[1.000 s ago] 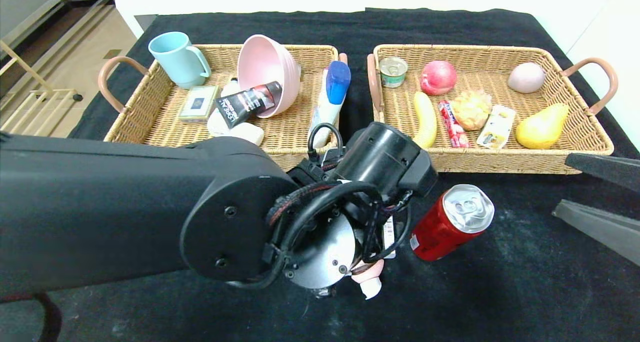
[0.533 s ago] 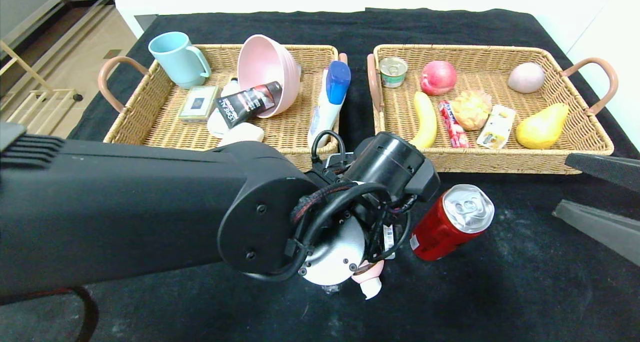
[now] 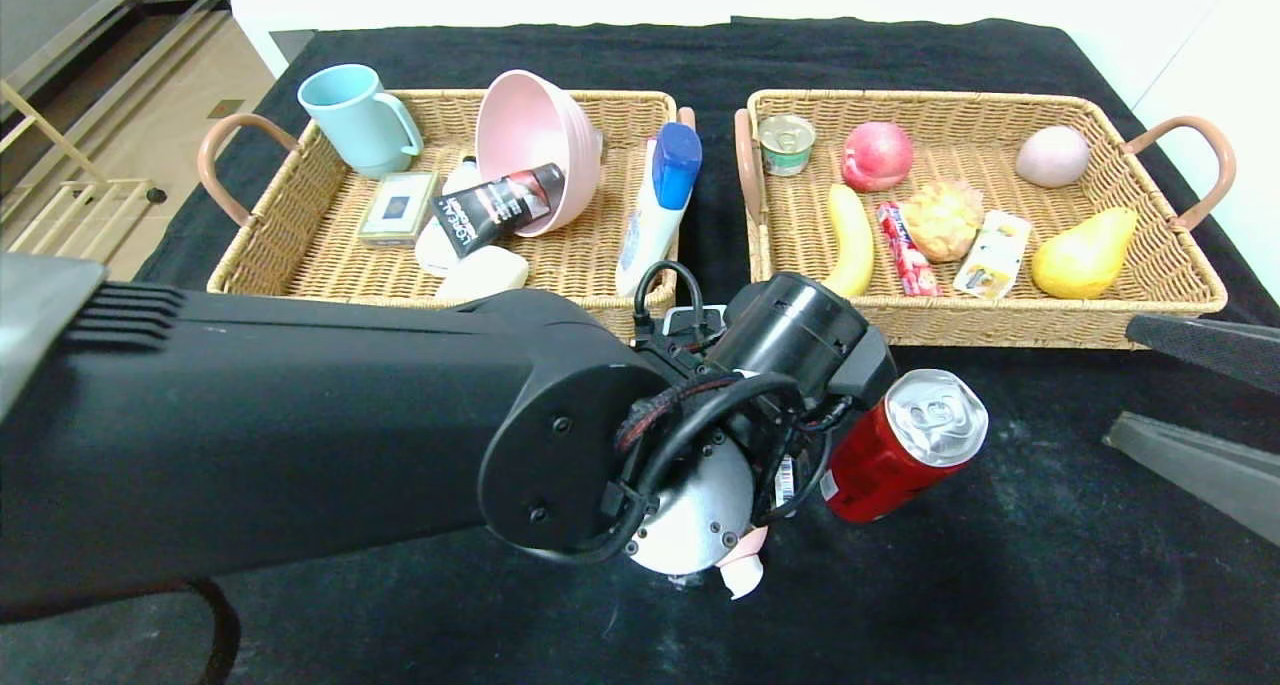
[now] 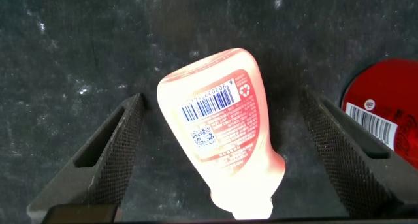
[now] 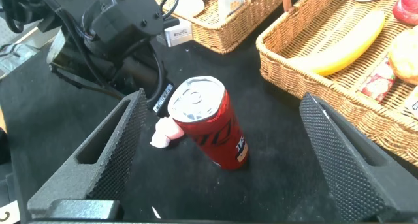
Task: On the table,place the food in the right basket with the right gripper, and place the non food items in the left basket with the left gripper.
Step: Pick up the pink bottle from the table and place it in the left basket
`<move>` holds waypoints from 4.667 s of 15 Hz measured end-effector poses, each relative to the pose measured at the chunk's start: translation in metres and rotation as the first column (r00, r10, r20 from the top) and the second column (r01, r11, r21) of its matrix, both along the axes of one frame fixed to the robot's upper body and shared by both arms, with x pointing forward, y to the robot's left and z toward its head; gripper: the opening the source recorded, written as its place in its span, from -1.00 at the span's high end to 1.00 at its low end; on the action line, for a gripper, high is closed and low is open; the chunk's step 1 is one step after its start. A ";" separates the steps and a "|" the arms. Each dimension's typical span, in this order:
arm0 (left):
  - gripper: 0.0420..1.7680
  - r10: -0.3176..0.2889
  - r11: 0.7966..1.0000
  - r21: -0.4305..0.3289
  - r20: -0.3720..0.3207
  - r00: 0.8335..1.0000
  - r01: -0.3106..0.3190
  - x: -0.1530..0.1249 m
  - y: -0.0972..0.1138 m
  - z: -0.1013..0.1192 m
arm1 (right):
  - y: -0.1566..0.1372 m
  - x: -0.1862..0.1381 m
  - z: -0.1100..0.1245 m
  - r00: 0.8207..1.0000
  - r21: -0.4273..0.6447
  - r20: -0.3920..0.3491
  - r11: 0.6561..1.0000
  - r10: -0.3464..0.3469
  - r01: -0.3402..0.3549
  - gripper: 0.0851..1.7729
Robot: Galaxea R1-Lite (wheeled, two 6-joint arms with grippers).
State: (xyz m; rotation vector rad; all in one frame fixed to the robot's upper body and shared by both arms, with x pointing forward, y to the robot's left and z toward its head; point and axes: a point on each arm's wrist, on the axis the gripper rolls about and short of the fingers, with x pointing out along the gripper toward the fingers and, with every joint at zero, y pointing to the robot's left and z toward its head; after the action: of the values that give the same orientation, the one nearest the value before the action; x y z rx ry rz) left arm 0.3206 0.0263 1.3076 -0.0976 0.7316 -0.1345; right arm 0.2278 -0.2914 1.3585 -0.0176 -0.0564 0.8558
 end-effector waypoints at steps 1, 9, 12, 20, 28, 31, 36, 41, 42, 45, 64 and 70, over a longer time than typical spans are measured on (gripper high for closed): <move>-0.94 0.003 1.000 0.005 0.001 1.000 -0.003 0.000 -0.001 -0.001 | 0.000 0.000 0.000 1.000 0.000 0.000 1.000 0.000 0.000 -0.93; -0.01 0.002 1.000 0.027 -0.013 1.000 -0.001 0.001 -0.002 -0.005 | 0.000 0.000 0.000 1.000 0.000 0.001 1.000 0.000 0.000 -0.93; 0.04 0.000 1.000 0.031 -0.016 1.000 0.000 0.000 -0.002 -0.006 | 0.000 0.000 0.000 1.000 0.000 0.001 1.000 0.000 0.000 -0.93; 0.05 -0.003 1.000 0.031 -0.017 1.000 0.004 -0.001 -0.002 -0.005 | 0.000 0.000 -0.001 1.000 -0.002 -0.001 1.000 0.002 -0.002 -0.93; 0.05 -0.025 1.000 -0.005 0.004 1.000 0.025 -0.016 0.017 0.025 | 0.001 0.000 -0.005 1.000 -0.021 0.000 1.000 0.006 -0.006 -0.93; 0.05 -0.023 1.000 -0.021 0.018 1.000 0.023 -0.022 0.029 0.039 | 0.001 0.001 -0.005 1.000 -0.021 -0.002 1.000 0.006 -0.006 -0.93; 0.05 -0.024 0.999 -0.031 0.089 0.996 0.026 -0.022 0.057 0.071 | 0.001 0.001 -0.006 1.000 -0.021 -0.003 1.000 0.007 -0.007 -0.93; 0.05 0.058 0.998 -0.028 0.132 0.990 -0.055 -0.003 0.091 0.087 | 0.001 0.001 -0.006 1.000 -0.021 -0.005 1.000 0.007 -0.007 -0.93; 0.05 0.068 0.998 -0.026 0.143 0.987 -0.065 0.003 0.098 0.091 | 0.001 0.001 -0.006 1.000 -0.021 -0.005 1.000 0.007 -0.007 -0.93; 0.05 0.054 0.998 -0.031 0.164 0.985 -0.050 0.014 0.115 0.103 | 0.001 0.001 -0.006 1.000 -0.021 -0.005 1.000 0.007 -0.007 -0.93; 0.05 0.123 0.992 -0.027 0.508 0.853 -0.126 0.094 0.175 0.133 | 0.002 -0.001 -0.008 1.000 -0.027 -0.003 0.999 0.018 -0.018 -0.93; -0.45 0.126 0.991 -0.022 0.522 0.843 -0.134 0.105 0.174 0.130 | 0.003 -0.001 -0.008 1.000 -0.027 -0.002 0.999 0.020 -0.020 -0.93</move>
State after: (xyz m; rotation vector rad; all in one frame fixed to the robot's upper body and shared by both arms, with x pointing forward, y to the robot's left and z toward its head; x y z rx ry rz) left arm 0.4254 0.2006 1.4372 -0.0901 0.1756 -0.0206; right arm 0.2266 -0.2888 1.3509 -0.0419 -0.0436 0.8761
